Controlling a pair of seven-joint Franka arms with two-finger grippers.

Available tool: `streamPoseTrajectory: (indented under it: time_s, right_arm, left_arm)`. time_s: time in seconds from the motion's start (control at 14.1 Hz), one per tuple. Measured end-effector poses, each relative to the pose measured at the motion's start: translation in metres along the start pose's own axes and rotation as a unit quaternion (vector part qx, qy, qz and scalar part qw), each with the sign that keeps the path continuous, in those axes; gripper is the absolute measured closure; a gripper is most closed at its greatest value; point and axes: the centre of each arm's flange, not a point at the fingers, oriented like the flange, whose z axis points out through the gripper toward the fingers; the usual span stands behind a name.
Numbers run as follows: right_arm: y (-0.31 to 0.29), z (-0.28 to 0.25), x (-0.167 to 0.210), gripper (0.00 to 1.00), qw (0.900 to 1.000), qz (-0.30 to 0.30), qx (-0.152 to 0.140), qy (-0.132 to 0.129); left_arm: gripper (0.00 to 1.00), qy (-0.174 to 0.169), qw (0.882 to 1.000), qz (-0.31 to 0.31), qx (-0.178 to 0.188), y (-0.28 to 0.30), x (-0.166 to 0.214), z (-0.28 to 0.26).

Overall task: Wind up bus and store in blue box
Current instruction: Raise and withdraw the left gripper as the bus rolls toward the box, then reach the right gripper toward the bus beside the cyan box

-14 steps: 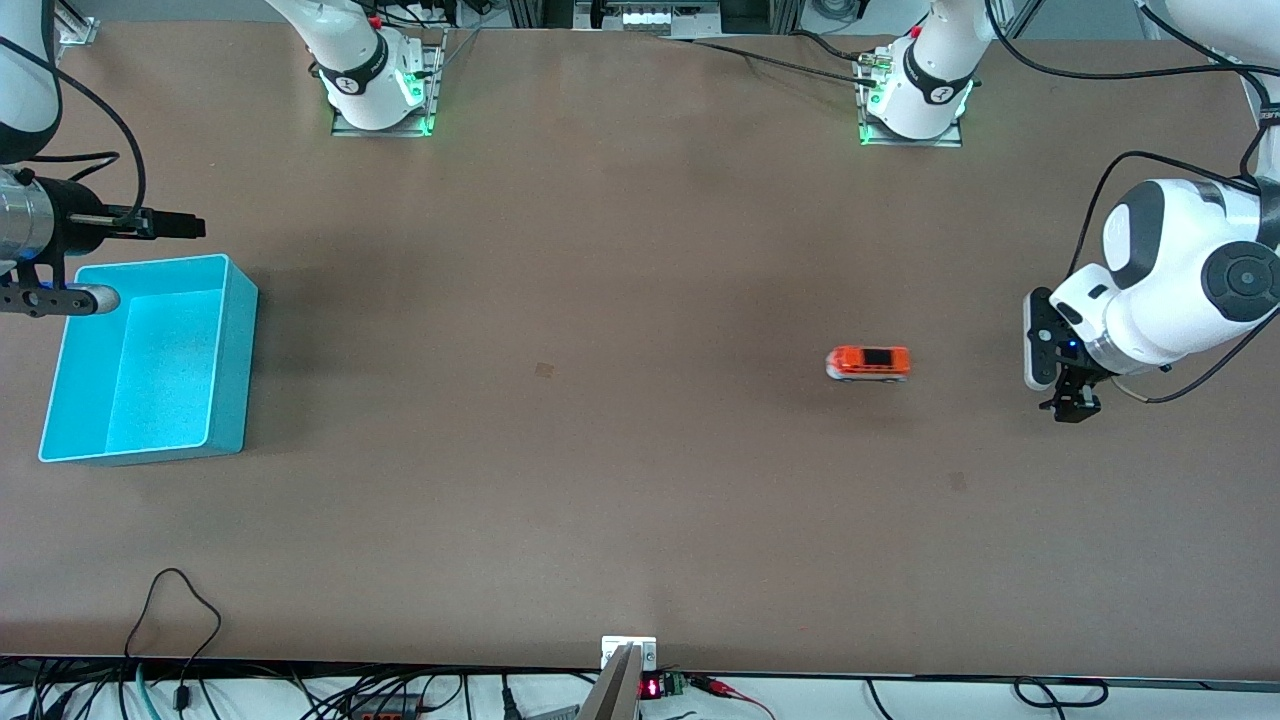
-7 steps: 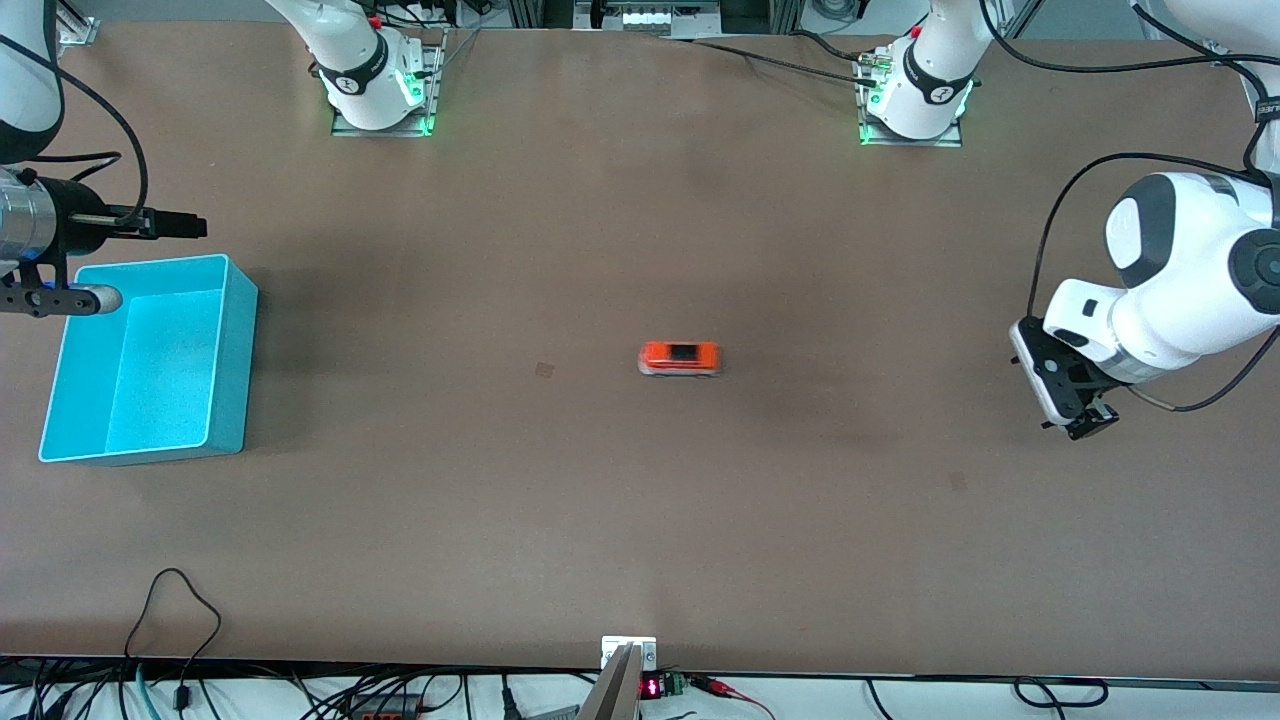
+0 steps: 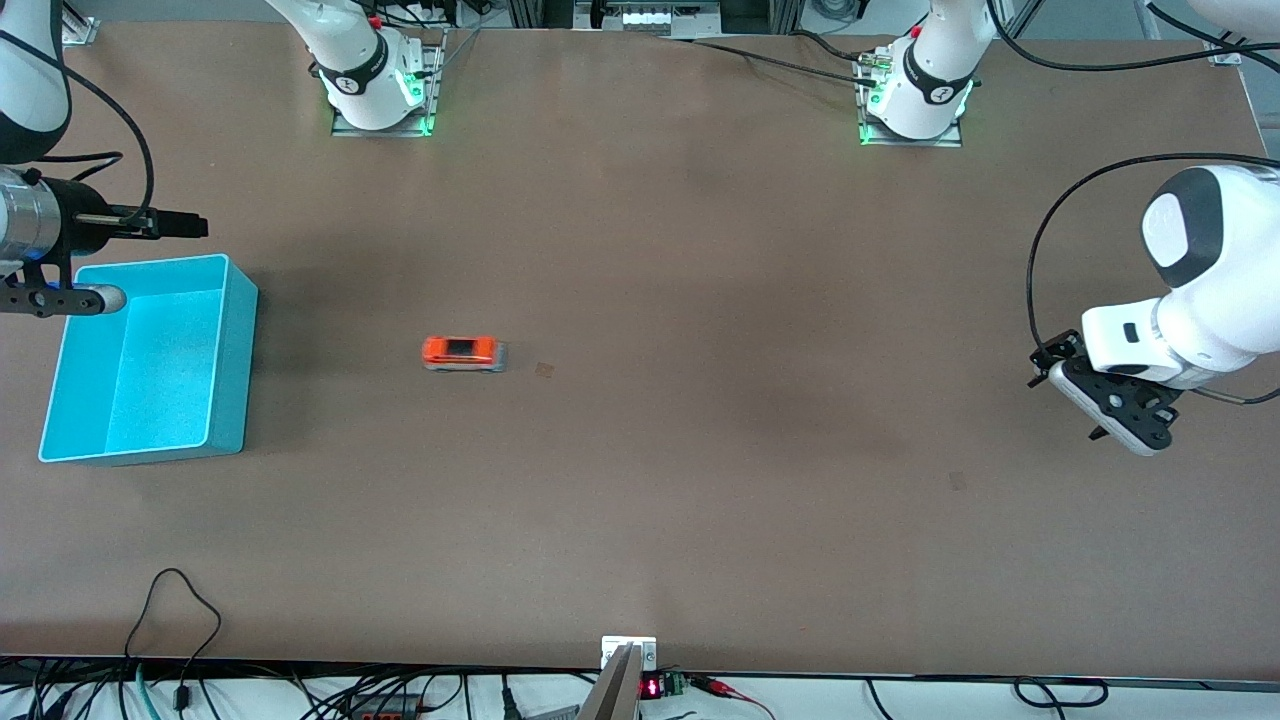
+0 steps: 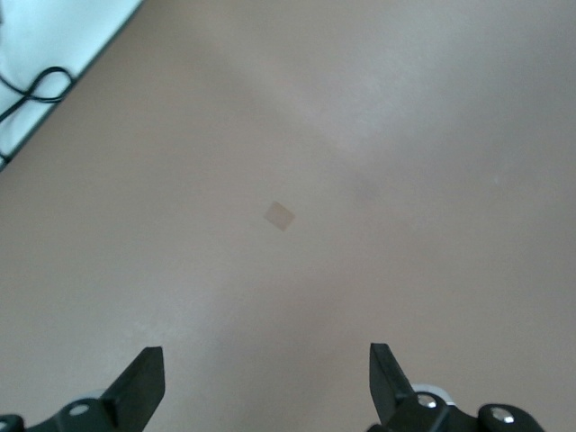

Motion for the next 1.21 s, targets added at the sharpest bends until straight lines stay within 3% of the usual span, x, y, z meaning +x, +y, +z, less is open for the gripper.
streamPoseTrajectory:
  time_s: [0.35, 0.71, 0.99, 1.21]
  right_arm:
    - [-0.007, 0.000, 0.000, 0.00, 1.000, -0.004, -0.026, 0.000]
    - [-0.010, 0.000, 0.000, 0.00, 1.000, -0.006, -0.028, 0.000]
    - [-0.010, 0.000, 0.000, 0.00, 1.000, -0.006, -0.028, 0.000]
    - [-0.010, 0.000, 0.000, 0.00, 1.000, -0.006, -0.028, 0.000]
  left_arm:
    - [0.00, 0.003, 0.991, -0.129, 0.013, -0.014, 0.001, -0.030]
    - [0.00, -0.005, 0.965, -0.260, 0.021, -0.028, -0.005, -0.090]
    - [0.00, -0.008, 0.935, -0.353, -0.020, -0.027, -0.010, -0.108]
    - [0.00, -0.017, 0.919, -0.394, -0.026, -0.010, -0.012, -0.141]
